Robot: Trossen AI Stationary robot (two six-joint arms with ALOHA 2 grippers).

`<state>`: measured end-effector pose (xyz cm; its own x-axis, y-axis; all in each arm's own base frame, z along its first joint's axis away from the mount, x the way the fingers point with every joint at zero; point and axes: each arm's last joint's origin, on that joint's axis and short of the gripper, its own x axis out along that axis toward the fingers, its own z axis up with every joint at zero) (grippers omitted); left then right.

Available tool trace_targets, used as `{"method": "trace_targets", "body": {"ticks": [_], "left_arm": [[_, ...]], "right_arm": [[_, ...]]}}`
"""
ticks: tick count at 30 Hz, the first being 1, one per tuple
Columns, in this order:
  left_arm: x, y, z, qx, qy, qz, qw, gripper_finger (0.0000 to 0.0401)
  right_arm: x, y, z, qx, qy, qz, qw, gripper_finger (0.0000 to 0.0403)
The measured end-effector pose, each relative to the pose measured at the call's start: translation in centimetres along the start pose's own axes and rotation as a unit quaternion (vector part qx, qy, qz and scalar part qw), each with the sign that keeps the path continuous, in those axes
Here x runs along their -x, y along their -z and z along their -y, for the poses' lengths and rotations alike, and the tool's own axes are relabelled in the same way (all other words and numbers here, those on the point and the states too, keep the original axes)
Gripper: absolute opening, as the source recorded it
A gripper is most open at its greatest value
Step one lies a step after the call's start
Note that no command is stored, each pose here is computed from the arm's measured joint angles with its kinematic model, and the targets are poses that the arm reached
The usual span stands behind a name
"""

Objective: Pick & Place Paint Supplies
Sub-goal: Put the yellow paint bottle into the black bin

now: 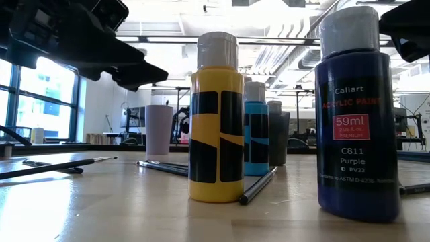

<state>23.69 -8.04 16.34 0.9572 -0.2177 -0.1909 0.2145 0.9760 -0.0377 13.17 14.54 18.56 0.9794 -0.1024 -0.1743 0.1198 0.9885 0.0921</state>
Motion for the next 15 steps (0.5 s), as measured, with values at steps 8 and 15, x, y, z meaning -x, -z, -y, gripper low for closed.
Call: {"method": "trace_targets", "body": {"ticks": [8,15], "left_arm": [[0.0,0.0,0.08,0.0,0.014,-0.001,1.0,0.028],[-0.01,-0.01,0.03,-0.001,0.004,0.0,1.0,0.028]], "right_arm": [[0.0,-0.01,0.02,-0.023,0.003,0.001,1.0,0.0064],[-0.01,-0.01,0.02,-0.023,0.003,0.001,1.0,0.0064]]}}
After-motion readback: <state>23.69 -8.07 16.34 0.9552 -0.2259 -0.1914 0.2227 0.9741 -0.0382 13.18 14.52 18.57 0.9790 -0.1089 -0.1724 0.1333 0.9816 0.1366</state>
